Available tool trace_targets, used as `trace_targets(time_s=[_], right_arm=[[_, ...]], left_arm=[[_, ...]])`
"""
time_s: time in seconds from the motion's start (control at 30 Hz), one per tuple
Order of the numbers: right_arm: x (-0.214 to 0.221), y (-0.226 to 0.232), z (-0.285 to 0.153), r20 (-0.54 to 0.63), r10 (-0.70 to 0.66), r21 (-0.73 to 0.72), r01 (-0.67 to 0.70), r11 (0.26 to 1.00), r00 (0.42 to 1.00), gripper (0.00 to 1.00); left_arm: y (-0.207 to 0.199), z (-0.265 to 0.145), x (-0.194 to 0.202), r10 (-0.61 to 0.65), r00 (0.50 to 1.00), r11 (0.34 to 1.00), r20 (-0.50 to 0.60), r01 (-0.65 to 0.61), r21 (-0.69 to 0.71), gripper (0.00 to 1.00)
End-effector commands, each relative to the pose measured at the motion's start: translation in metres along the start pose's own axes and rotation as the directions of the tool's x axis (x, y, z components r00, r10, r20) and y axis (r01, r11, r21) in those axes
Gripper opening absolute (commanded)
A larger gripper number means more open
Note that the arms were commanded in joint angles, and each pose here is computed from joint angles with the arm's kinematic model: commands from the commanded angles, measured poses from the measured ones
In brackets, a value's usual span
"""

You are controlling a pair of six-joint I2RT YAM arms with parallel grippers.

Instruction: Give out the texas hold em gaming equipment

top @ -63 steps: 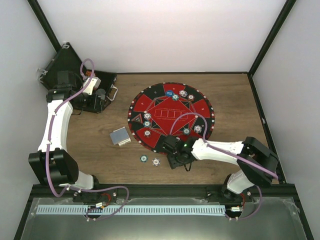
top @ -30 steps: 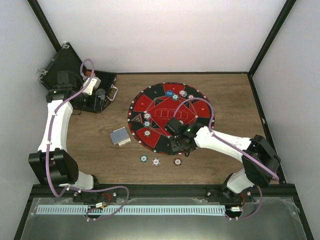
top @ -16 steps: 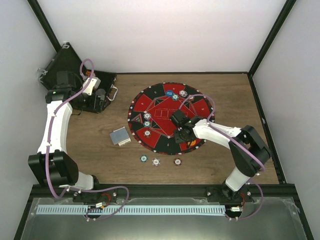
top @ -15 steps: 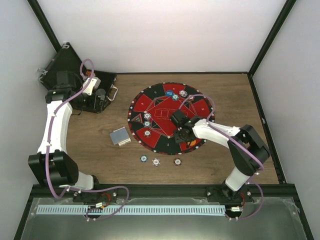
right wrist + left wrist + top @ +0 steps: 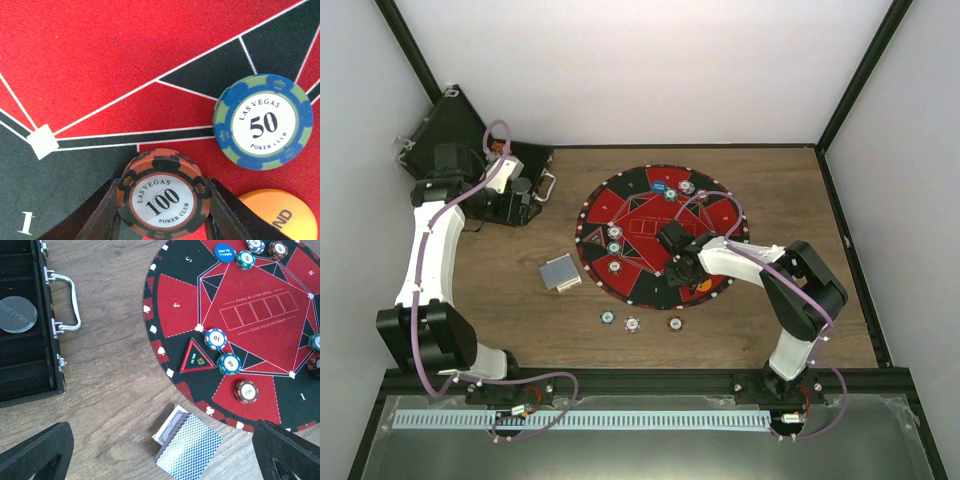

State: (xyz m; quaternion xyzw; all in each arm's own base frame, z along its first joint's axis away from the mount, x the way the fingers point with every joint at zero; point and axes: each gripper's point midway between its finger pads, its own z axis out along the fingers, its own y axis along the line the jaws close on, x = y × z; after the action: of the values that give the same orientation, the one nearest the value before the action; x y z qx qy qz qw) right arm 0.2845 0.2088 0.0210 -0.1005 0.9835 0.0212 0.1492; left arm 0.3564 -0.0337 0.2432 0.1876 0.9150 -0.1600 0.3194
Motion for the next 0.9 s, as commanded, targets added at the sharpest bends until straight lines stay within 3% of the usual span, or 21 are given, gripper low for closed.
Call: trace_targets(time_s=[0.0,0.1,0.23,0.53,0.87], right_arm=[[-0.012,0.004,0.001,0.028,0.007,-0.015,-0.007,1.000,1.000,0.46],[-0.016,0.005,-0.006,0.041,0.005,-0.018,-0.004,1.000,0.999,0.62],[-0.024,0.006,-0.020,0.066,0.004,-0.026,-0.002,1.000,0.998,0.73],[-0.042,0.005,-0.056,0.137,0.009,-0.036,-0.004,0.999,0.990,0.86],[-0.059,0.007,-0.095,0.210,0.006,-0.064,0.008,0.998,0.978,0.96]], left_arm=[[-0.004,0.003,0.007,0.015,1.000,0.999,-0.023,-0.014,0.032,1.00],[-0.005,0.003,0.009,0.022,0.999,0.999,-0.028,-0.021,0.034,1.00],[-0.007,0.003,0.013,0.027,0.999,0.999,-0.036,-0.026,0.039,1.00],[-0.009,0.006,0.017,0.042,0.998,0.998,-0.053,-0.039,0.059,1.00],[-0.006,0.013,0.040,0.103,0.984,0.994,-0.146,-0.095,0.061,1.00]])
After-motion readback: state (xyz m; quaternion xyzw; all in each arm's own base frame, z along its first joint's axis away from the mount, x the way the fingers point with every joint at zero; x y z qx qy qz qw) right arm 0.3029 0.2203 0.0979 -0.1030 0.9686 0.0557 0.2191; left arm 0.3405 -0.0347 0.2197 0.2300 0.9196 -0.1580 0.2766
